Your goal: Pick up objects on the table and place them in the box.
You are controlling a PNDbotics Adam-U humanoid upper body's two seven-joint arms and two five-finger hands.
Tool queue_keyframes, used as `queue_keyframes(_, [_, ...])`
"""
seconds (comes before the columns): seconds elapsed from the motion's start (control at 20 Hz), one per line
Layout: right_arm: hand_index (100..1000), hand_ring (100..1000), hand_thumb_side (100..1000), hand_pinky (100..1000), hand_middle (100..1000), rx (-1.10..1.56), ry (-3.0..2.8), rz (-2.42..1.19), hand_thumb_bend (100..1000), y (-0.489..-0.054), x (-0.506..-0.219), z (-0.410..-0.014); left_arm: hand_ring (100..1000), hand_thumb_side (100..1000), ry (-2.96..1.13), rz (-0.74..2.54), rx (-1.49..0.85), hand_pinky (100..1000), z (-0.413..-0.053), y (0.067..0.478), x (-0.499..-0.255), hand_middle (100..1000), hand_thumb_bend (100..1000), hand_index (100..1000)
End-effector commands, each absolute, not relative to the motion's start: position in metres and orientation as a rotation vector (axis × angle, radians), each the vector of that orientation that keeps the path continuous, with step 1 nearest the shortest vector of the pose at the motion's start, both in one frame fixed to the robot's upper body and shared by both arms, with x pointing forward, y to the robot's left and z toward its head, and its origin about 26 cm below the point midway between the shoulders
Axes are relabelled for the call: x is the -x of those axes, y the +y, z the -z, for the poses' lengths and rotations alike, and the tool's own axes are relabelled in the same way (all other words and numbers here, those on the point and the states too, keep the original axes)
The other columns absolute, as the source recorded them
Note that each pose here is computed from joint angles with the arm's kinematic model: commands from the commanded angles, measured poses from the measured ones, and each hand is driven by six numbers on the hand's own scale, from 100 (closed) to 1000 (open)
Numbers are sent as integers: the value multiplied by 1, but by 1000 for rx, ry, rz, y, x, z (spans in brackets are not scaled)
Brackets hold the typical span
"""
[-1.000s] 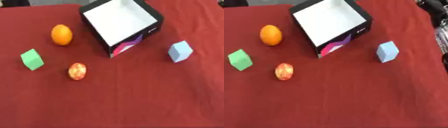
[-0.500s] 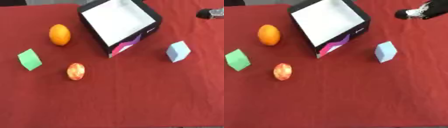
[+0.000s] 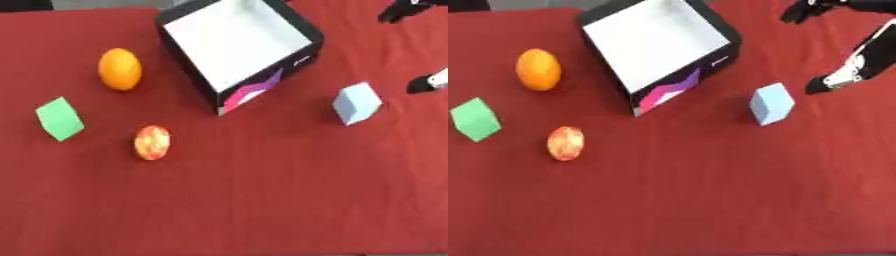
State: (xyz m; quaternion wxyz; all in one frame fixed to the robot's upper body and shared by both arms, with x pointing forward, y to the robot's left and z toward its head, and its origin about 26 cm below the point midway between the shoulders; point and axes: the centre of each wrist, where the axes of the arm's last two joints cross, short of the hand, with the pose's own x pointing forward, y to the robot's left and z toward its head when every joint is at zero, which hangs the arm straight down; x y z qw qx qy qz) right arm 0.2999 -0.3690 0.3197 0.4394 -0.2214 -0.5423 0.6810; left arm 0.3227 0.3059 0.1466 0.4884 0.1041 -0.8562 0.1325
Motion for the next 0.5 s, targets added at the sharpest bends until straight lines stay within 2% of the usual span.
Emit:
queue_keyframes(0.05, [885,877,242,924,839,582,-1316,-1733,637,-367,-295,-333,710,649,-2111,-292,-270,835,-157,310,-323,727,310,858])
queue_keyframes(0.5, [854,858,251,908,818,597,-1261,-1707,639,-361,-302,-311,709,655,-2105,-290,-255,836,-156,307,-323,727,305,858])
